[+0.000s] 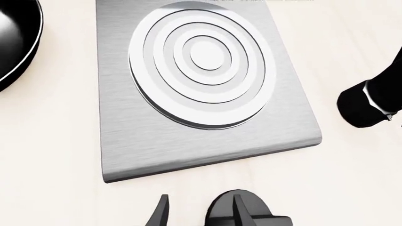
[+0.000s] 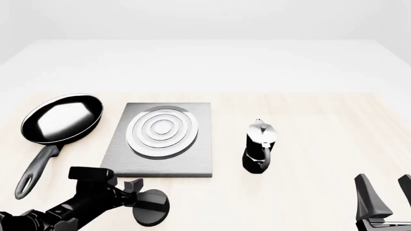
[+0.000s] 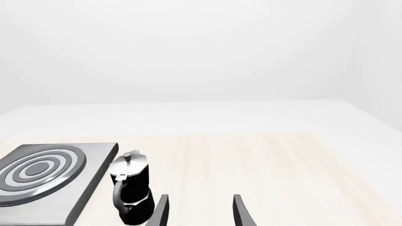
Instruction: Turn on the stove.
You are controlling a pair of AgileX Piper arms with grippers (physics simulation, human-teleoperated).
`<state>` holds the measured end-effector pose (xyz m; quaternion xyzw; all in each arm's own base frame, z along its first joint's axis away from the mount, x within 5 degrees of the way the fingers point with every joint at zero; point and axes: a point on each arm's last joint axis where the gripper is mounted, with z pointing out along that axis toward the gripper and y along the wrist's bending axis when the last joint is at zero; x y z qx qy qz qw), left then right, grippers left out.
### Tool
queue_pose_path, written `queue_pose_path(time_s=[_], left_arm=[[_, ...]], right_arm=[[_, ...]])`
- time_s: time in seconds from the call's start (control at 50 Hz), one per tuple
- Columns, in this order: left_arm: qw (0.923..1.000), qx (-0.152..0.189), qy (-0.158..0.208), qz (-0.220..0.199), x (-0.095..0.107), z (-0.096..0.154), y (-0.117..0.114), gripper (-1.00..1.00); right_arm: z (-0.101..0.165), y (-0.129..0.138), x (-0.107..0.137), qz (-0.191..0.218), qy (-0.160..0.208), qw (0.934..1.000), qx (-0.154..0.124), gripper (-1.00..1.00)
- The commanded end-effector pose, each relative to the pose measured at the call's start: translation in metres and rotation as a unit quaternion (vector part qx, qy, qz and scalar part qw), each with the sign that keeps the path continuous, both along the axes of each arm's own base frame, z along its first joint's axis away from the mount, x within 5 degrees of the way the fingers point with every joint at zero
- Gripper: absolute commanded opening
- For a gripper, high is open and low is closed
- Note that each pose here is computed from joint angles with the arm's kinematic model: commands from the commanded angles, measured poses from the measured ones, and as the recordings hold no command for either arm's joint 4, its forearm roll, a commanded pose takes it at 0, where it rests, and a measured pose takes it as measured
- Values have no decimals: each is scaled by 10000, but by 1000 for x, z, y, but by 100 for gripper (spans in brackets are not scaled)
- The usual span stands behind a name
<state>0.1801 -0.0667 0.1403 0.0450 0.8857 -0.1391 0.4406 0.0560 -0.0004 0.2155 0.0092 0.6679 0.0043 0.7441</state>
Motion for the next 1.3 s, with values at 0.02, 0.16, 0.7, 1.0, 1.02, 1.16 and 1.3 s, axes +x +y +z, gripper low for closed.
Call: queue_pose_path(time_s=[0.02,0.16,0.7,1.0,1.02,1.16,1.3], left_arm=[[10000,13,-29,87,-2,3,4,100],[9996,36,-282,54,-12,27,9,100],[9927,-120,-1091,501,-75,91,42,100],[9791,-743,-1830,483,-129,110,52,100],[9754,-820,-2001,438,-137,114,54,100],[9685,-1001,-2258,318,-148,124,57,100],[9678,-1022,-2290,210,-149,125,56,100]], right_arm=[[0,0,0,-1,-5,10000,-6,100],[0,0,0,1,-7,10000,-13,100],[1,0,0,15,-21,10000,-48,100],[0,1,0,48,14,10000,-76,100],[0,1,0,52,15,10000,-76,100],[0,1,0,55,2,9999,-87,100],[0,1,0,59,4,9999,-94,100]])
